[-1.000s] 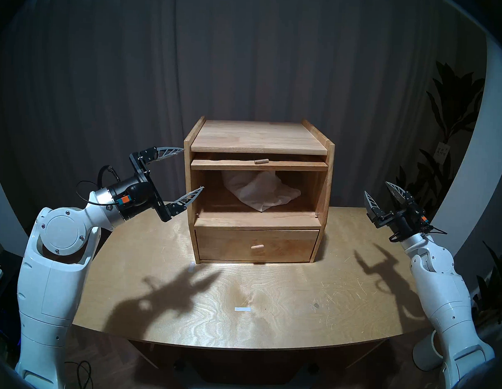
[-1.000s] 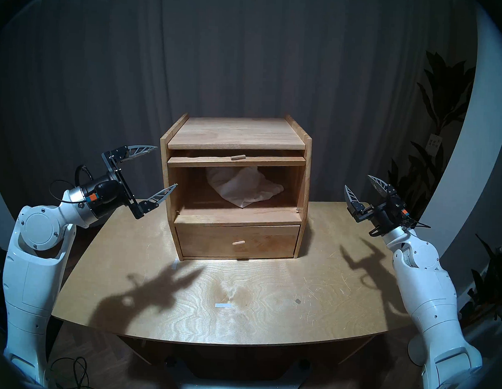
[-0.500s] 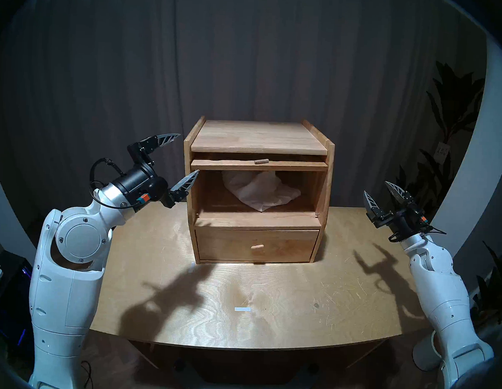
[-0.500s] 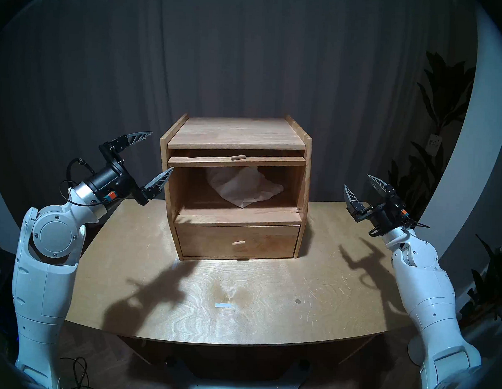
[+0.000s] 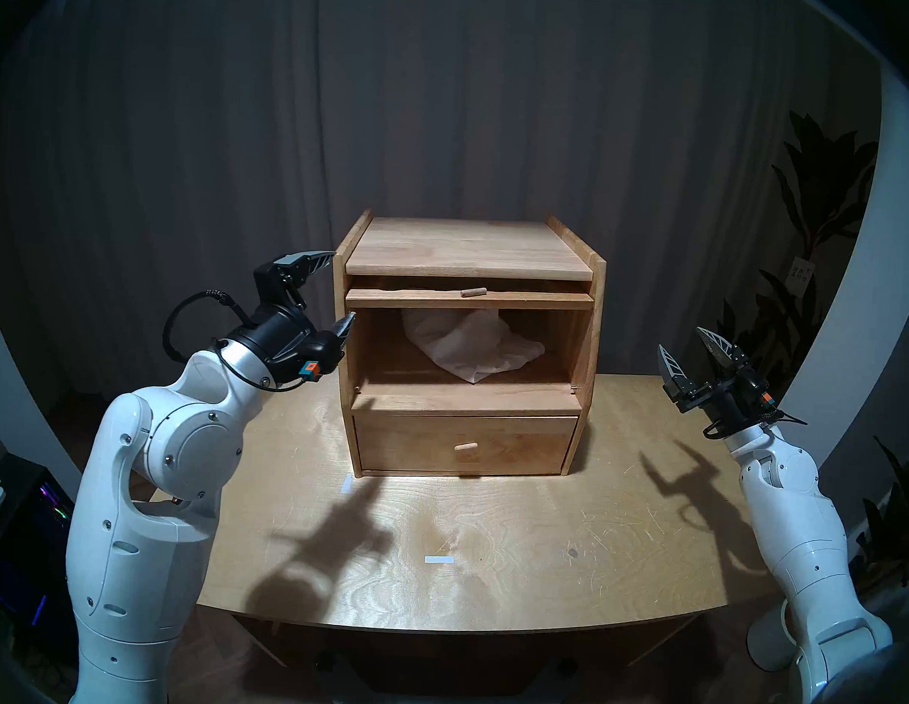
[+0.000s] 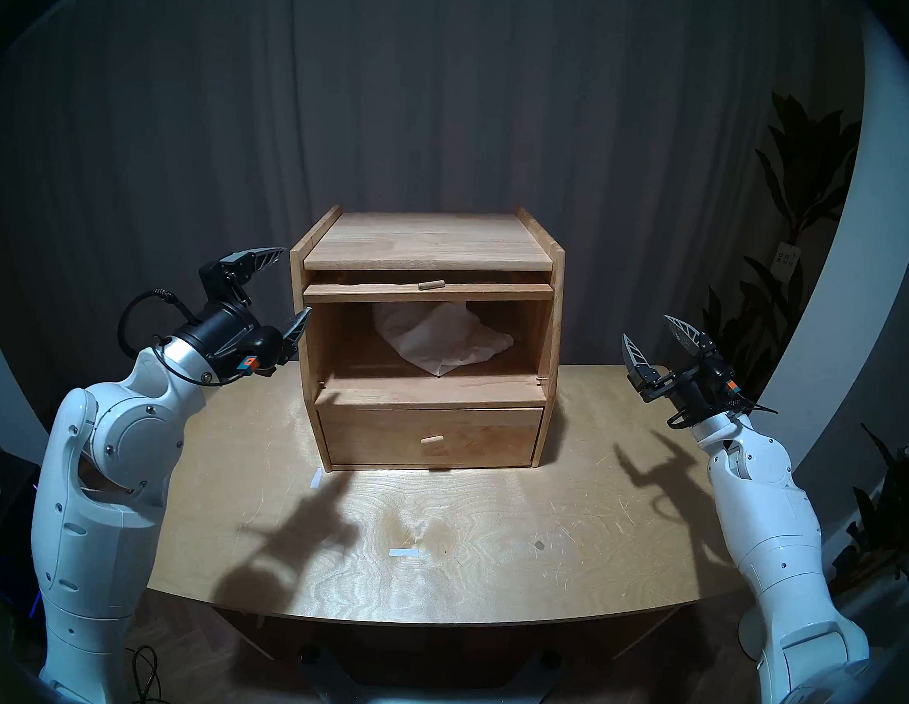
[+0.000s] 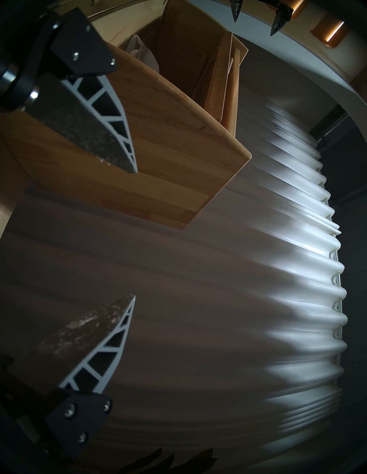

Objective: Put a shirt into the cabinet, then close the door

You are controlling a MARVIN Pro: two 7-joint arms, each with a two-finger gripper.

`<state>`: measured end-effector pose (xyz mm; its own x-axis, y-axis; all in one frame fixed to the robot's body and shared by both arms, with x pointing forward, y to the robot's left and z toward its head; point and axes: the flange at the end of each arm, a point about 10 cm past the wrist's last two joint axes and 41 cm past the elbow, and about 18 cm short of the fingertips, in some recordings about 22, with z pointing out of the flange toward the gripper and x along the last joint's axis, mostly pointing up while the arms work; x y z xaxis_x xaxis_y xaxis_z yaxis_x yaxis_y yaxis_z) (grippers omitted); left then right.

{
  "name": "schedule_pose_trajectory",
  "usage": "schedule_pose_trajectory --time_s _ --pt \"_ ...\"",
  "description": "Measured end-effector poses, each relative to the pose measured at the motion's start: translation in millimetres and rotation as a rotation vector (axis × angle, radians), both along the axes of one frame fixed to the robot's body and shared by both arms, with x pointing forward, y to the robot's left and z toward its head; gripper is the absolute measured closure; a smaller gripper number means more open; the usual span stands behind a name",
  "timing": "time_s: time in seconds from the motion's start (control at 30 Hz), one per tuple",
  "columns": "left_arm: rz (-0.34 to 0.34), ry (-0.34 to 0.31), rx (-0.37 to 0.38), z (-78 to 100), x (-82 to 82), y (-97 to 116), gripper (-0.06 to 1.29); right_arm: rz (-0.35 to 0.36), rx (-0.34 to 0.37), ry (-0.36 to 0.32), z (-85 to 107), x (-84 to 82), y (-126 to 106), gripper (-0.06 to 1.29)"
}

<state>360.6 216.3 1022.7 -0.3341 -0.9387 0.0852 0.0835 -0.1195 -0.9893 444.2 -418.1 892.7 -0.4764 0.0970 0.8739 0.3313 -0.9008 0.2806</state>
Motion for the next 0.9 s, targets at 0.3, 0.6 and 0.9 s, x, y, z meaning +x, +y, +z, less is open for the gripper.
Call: schedule_pose_trajectory --time_s 0.3,0.6,0.9 --pt "0.004 0.066 -0.019 10.1 -3.8 -25.1 0.01 0.008 0.001 -0.009 0.4 1.0 0.0 -0.02" --pt "0.077 0.101 -0.054 10.3 5.6 -33.7 0.01 0.015 0.002 -0.018 0.8 1.8 0.0 -0.02" --pt "0.09 0.014 -0.035 -0.8 7.8 -36.2 0.01 0.018 0.003 -0.022 0.9 2.2 -0.2 -0.02"
